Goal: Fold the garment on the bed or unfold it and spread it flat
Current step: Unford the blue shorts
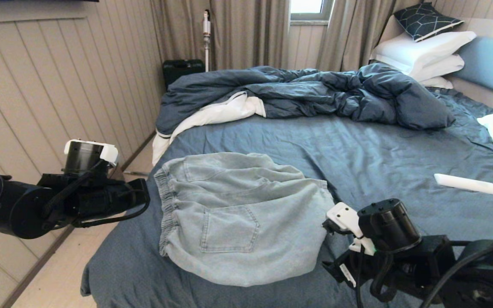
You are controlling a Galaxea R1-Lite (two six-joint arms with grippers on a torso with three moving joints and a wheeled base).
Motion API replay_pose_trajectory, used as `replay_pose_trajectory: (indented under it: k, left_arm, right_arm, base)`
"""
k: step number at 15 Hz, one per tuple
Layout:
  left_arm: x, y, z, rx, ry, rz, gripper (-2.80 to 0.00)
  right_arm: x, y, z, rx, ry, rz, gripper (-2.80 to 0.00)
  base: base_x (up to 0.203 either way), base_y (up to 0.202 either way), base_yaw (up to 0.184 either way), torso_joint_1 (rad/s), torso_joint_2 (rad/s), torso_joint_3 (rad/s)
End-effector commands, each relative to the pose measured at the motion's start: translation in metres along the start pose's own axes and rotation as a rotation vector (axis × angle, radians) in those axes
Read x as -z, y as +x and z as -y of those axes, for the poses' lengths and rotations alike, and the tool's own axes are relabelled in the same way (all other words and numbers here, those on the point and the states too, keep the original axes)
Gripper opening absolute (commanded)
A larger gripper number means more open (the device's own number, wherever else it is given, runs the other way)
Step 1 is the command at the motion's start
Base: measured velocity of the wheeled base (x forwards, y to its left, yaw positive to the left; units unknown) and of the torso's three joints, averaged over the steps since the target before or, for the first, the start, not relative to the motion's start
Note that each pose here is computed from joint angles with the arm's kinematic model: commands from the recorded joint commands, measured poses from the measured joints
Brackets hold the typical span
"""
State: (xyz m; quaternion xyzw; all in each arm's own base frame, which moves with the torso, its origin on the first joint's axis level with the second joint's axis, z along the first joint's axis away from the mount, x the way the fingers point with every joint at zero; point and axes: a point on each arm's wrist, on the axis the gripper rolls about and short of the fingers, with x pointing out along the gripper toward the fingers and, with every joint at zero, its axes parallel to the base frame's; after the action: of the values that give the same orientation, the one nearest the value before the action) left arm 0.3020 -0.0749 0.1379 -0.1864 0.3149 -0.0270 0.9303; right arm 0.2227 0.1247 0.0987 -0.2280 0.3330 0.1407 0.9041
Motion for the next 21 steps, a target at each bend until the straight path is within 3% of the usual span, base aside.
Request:
replay_pose_trajectory:
  k: [1,5,8,13,17,21]
  left_arm:
    - [0.002,0.002,-0.001,-0.003,-0.003,-0.005,-2.80]
    - [0.002,0.001,-0.001,-0.002,-0.003,-0.006,-2.80]
    - [0.004,0.001,-0.002,-0.005,-0.002,-0.015,-2.80]
    - [0.004,-0.001,-0.001,-0.001,-0.003,-0.010,-2.80]
    - [0.004,-0.003,-0.001,0.007,-0.003,-0.012,-2.80]
    - [0.005,-0.003,0.000,0.013,0.000,-0.017,-2.80]
  right_arm:
    - [-0.003,-0.006,-0.015,-0.020,-0.062,0.021,0.00]
    - [0.002,-0.002,-0.031,0.008,-0.232,-0.008,0.00]
    - [0.009,0.004,-0.036,0.016,-0.291,-0.049,0.00]
    - [0.014,0.029,-0.042,0.039,-0.315,-0.099,0.00]
    - [0.000,0.066,-0.053,0.141,-0.278,0.024,0.00]
    - [-0.030,0.079,-0.043,0.268,-0.177,0.158,0.00]
  base:
    - [0.000,0.000,0.000,0.000,0.00,0.000]
    - [0.000,0.000,0.000,0.000,0.00,0.000]
    - [0.000,0.000,0.000,0.000,0.00,0.000]
    - [0.000,0.000,0.000,0.000,0.00,0.000]
    - [0.000,0.000,0.000,0.000,0.00,0.000]
    - [0.000,0.000,0.000,0.000,0.00,0.000]
